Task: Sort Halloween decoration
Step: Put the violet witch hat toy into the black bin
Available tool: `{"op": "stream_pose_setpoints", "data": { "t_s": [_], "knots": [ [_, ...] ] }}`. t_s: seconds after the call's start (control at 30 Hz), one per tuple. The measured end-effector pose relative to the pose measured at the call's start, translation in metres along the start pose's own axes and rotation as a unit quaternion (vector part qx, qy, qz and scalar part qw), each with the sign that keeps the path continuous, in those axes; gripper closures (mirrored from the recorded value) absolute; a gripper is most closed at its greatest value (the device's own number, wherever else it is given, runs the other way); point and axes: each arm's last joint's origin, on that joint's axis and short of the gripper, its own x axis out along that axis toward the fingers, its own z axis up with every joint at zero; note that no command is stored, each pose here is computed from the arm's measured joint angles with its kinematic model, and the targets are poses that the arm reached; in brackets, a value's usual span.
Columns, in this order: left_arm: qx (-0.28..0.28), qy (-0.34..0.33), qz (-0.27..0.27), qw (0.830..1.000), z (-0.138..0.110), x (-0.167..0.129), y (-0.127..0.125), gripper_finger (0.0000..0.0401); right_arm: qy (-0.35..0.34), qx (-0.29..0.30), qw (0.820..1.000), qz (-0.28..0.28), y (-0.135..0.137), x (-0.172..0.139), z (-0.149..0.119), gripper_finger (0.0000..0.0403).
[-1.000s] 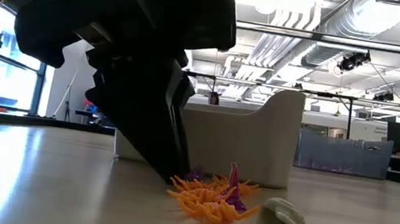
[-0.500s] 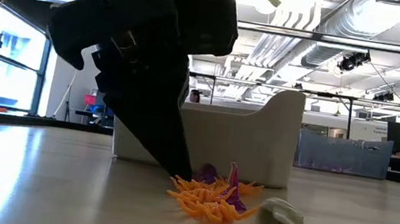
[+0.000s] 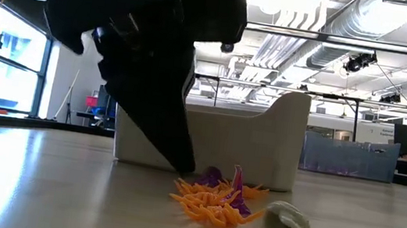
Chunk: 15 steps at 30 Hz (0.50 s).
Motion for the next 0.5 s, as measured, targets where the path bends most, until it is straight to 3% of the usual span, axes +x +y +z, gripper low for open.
{"op": "stream_pose_setpoints", "data": {
  "t_s": [0.5],
  "knots": [
    [0.021,0.014,0.001,1.000,0.0093,-0.0107,-0.0051,0.0400,0.000,0.000,1.000,0.000,-0.0001,0.0000,0.0000,0.0309]
  ]
}}
